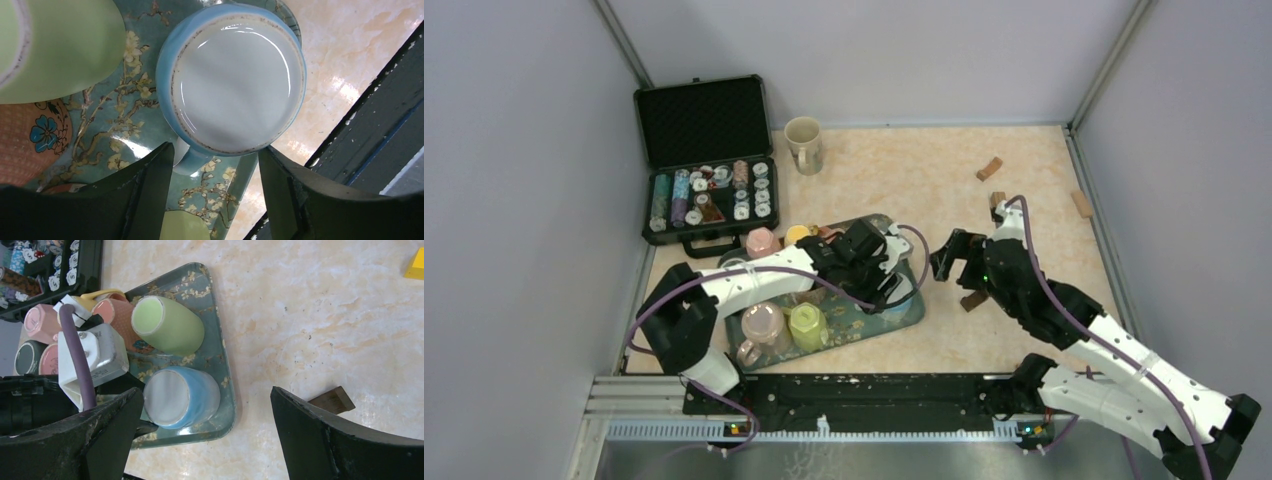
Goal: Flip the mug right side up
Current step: Turn over the cup at the center of the board.
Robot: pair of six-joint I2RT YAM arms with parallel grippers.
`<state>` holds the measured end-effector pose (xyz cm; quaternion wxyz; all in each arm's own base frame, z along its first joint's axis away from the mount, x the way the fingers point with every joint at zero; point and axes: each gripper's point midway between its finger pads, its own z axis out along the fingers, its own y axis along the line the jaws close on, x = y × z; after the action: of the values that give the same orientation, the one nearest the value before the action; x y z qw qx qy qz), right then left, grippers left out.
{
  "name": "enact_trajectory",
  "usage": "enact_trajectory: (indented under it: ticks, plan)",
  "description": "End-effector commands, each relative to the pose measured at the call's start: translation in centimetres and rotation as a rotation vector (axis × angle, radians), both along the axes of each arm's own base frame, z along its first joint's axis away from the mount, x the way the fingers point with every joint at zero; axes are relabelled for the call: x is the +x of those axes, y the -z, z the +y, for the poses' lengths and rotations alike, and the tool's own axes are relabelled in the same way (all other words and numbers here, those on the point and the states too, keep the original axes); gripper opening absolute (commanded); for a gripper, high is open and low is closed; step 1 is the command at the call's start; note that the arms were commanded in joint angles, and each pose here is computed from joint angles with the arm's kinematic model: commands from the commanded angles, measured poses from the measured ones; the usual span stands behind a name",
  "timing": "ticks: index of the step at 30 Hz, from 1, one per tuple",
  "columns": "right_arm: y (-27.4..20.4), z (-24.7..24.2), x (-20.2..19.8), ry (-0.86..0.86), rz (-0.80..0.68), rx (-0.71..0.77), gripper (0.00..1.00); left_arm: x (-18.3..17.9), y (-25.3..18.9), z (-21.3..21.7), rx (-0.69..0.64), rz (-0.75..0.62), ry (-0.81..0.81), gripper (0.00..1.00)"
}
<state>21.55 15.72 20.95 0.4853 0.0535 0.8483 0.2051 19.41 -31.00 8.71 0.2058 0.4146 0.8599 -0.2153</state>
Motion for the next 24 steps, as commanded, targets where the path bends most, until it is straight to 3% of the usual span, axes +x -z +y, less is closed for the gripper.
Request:
enact_trajectory:
  ticks: [1,10,24]
  plan:
    - [-0.6,-0.6,0.2,0.034,-0.028,0.019,0.99,0.6,-0.8,-0.4,0.005,-0.041,0.036,0.66]
    - [-2.0,-2.0,0.0,0.082,-0.084,0.055,0.99,0.0,0.1,-0.5,0.03,-0.03,0.066,0.49]
    - [-2.7,-2.6,-0.3,0.091,-0.11,0.068,0.99,1.1,1.1,-0.7,0.075,-0.066,0.042,0.42]
